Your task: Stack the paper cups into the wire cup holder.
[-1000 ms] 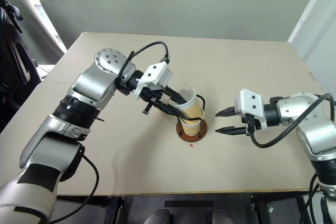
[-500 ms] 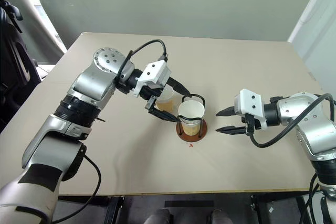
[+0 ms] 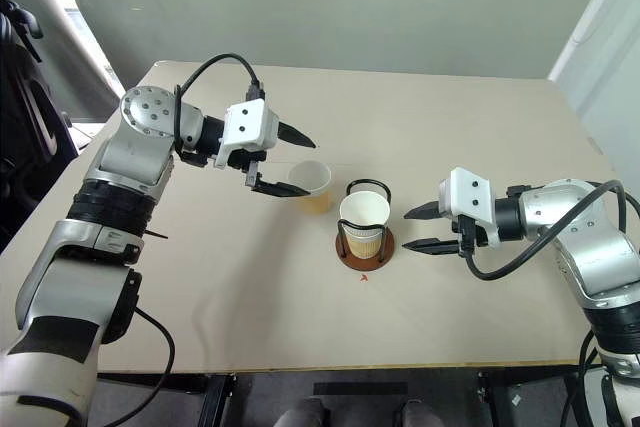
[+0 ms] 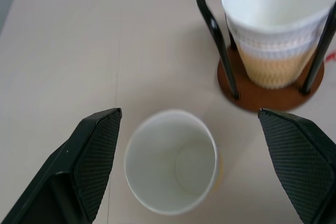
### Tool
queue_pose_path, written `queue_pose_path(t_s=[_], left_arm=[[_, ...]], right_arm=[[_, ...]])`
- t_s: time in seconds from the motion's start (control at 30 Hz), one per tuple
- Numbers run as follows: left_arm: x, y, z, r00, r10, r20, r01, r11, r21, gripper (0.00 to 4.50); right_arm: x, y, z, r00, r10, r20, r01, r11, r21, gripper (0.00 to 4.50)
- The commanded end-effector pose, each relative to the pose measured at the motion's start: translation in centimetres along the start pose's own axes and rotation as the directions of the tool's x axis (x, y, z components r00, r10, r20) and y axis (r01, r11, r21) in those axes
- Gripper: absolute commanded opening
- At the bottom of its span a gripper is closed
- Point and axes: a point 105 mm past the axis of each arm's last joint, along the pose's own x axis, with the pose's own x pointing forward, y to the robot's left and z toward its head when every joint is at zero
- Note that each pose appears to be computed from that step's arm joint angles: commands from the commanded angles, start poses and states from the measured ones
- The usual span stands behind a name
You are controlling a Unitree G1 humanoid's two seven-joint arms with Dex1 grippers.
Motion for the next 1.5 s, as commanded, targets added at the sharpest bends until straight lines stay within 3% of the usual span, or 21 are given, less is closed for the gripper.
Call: queue_pose_path(t_s=[0.03, 0.4, 0.43, 0.53, 0.87, 1.2, 1.5], left_arm=[[-0.3, -0.2, 0.0, 1.0, -0.002, -0.03, 0.003, 0.998, 0.061, 4.46], [1.4, -1.3, -1.7, 0.993, -0.037, -0.109, 0.051, 0.99, 0.131, 4.46], [1.6, -1.5, -1.9, 0.992, -0.041, -0.118, 0.058, 0.989, 0.14, 4.31], [2.2, -1.9, -2.5, 0.989, -0.051, -0.139, 0.072, 0.985, 0.156, 3.54], [2.3, -1.9, -2.9, 0.988, -0.056, -0.145, 0.079, 0.984, 0.162, 0.01], [0.7, -0.9, -1.9, 0.991, -0.052, -0.123, 0.07, 0.986, 0.149, 0.01], [-0.5, 1.3, 5.1, 0.989, -0.083, 0.119, 0.074, 0.994, 0.082, 0.01]], right_arm=[[-0.2, -0.1, 0.7, 1.0, 0.004, 0.006, -0.004, 0.999, -0.034, 2.2], [-0.2, 0.1, 0.4, 1.0, -0.006, -0.008, 0.005, 0.999, -0.032, 2.2], [-0.2, 0.1, 0.4, 1.0, -0.006, -0.008, 0.006, 0.999, -0.032, 2.2], [-0.2, 0.2, 0.4, 1.0, -0.007, -0.009, 0.006, 0.999, -0.033, 2.2], [-0.4, 0.4, -0.2, 1.0, -0.008, -0.014, 0.008, 1.0, -0.026, 2.2], [-0.9, 0.8, -1.2, 1.0, 0.002, -0.023, -0.002, 1.0, -0.016, 2.2], [-1.5, -0.5, -0.4, 1.0, -0.03, -0.002, 0.03, 0.999, -0.016, 2.2]])
